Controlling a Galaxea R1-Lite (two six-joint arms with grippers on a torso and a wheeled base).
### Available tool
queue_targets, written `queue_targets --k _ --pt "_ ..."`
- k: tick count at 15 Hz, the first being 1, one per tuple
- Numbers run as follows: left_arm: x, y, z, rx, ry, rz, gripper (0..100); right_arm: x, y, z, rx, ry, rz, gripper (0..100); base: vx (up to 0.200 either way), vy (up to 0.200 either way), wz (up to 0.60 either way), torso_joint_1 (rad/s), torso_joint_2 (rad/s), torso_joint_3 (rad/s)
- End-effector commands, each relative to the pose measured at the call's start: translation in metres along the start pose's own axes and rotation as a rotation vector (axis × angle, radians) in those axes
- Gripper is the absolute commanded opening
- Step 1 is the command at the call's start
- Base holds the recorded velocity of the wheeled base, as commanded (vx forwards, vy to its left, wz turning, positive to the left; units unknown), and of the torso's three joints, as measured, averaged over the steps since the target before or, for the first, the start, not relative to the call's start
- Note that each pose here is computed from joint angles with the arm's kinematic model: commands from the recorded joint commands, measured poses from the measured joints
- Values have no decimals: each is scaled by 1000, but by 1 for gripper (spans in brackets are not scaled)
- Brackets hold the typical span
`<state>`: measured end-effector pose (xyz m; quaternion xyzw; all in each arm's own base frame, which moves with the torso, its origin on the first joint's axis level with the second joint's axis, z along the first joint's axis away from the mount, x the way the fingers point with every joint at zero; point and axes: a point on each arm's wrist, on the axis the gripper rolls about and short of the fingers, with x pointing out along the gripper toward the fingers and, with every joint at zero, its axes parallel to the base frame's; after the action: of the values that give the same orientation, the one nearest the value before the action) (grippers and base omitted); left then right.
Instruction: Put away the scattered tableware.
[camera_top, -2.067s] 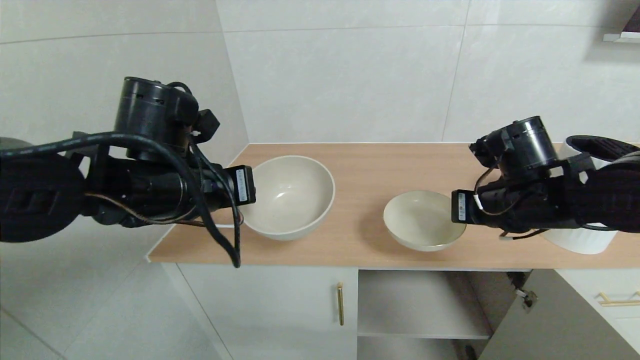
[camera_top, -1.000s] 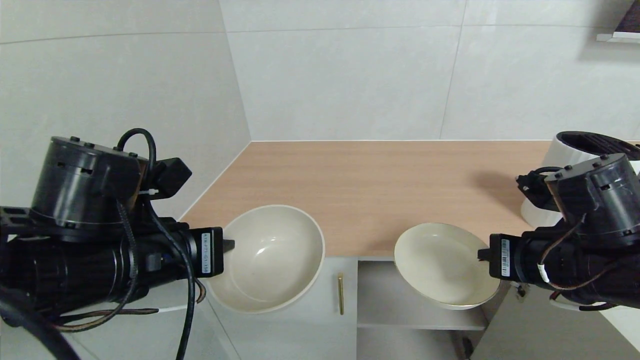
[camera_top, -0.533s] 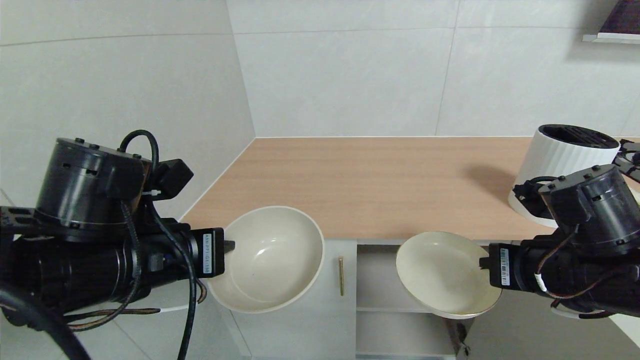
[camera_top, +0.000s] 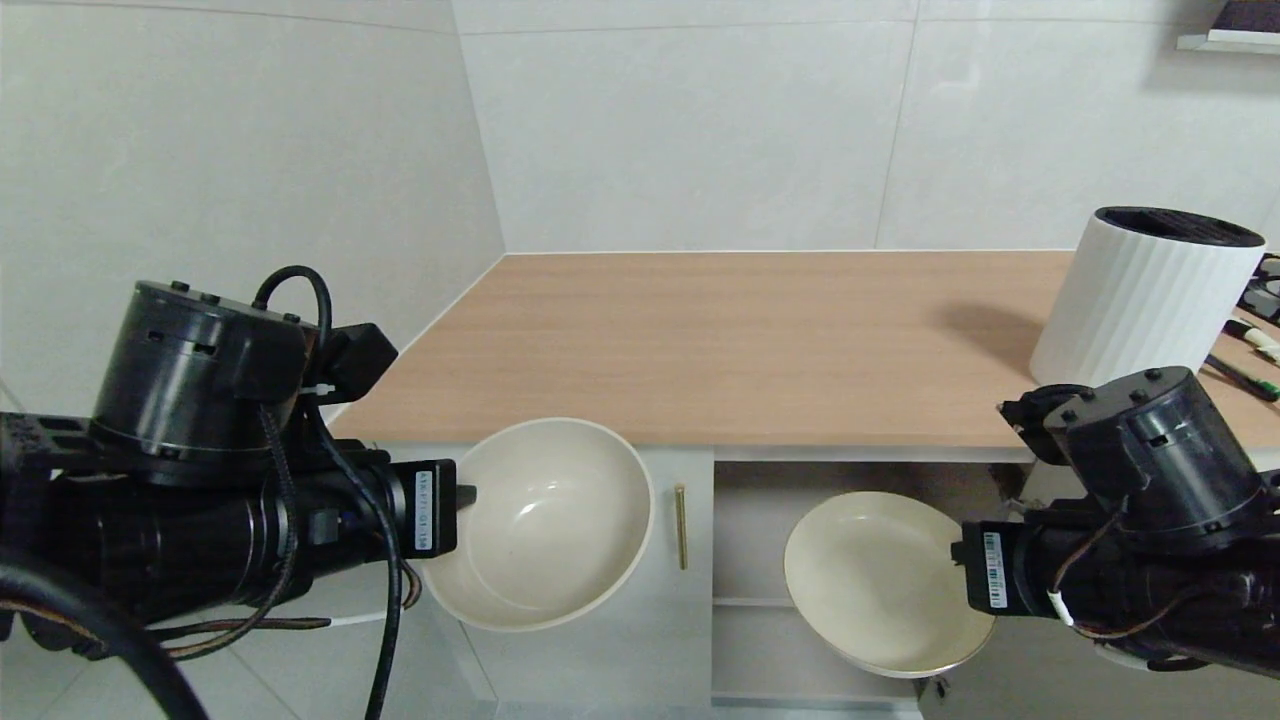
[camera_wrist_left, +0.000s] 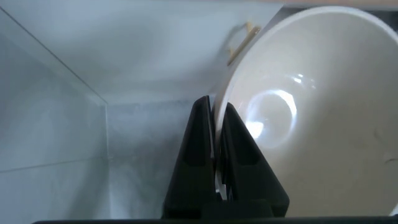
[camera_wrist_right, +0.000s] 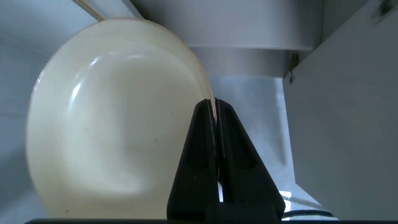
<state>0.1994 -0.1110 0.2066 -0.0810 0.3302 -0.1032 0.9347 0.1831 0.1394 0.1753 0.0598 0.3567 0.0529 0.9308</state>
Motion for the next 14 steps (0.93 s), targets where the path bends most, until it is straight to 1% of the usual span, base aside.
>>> queue_targets --k 1,3,4,9,14 --pt "3 0 0 1 7 3 0 5 2 -3 -9 14 -11 0 0 0 0 -188 491 305" --pt "3 0 0 -8 7 2 0 6 2 -4 -13 16 -19 0 0 0 0 -178 486 315" --pt "3 0 0 -5 9 2 0 7 2 -4 -15 21 -22 0 0 0 0 -159 481 320" --pt "3 0 0 -8 9 2 0 16 3 -8 -28 45 -44 0 0 0 0 -145 473 327" --pt "3 -1 0 -8 7 2 0 22 4 -11 -37 63 -55 0 0 0 0 -92 453 354"
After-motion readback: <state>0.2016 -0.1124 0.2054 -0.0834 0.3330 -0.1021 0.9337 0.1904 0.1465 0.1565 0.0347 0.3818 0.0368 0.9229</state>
